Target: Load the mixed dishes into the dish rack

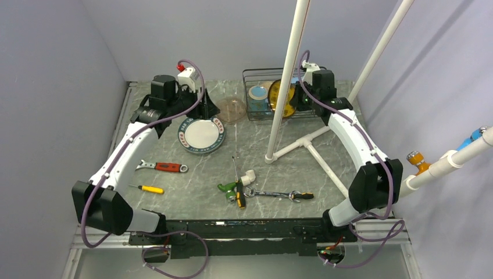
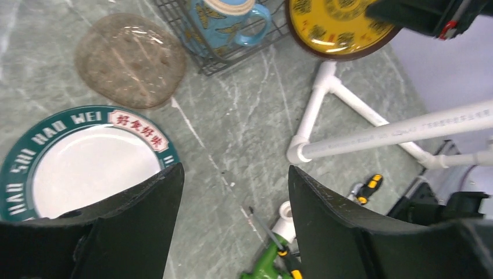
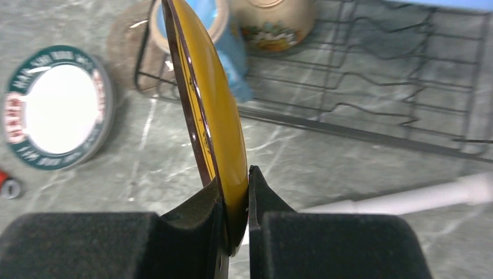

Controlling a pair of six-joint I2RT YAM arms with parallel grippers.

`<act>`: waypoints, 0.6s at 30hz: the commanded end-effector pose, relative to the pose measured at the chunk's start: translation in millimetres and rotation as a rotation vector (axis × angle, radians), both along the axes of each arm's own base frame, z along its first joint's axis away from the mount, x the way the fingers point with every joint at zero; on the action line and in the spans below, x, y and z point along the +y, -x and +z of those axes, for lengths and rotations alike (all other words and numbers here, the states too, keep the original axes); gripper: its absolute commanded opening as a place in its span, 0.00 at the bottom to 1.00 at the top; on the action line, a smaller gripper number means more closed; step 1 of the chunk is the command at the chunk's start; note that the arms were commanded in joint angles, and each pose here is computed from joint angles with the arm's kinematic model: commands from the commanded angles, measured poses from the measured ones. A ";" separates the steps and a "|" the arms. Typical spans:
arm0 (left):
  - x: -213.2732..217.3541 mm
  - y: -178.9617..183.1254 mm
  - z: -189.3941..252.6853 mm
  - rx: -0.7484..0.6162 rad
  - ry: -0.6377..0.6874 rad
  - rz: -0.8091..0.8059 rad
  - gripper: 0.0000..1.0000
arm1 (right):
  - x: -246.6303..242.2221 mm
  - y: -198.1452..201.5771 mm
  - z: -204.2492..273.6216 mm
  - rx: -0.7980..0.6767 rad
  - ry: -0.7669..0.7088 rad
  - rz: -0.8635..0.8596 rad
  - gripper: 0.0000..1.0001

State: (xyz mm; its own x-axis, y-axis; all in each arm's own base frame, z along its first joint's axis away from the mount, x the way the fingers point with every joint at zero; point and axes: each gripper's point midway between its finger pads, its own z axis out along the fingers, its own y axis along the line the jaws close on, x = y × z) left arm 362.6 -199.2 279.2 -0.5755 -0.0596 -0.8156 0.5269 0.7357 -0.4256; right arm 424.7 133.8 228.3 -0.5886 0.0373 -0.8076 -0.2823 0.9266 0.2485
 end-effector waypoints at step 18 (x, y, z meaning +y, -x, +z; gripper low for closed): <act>13.5 11.4 6.4 -0.131 -0.092 0.046 0.70 | -59.4 -49.4 70.3 -0.529 0.826 0.242 0.00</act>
State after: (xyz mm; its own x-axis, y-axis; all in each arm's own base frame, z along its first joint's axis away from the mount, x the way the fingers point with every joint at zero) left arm 350.4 -186.5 268.6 -0.5216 -0.0023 -0.8532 0.5192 0.7927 -0.3196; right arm 452.9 65.7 260.8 -0.2590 -0.5816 -0.7711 -0.3655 0.7980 -0.4791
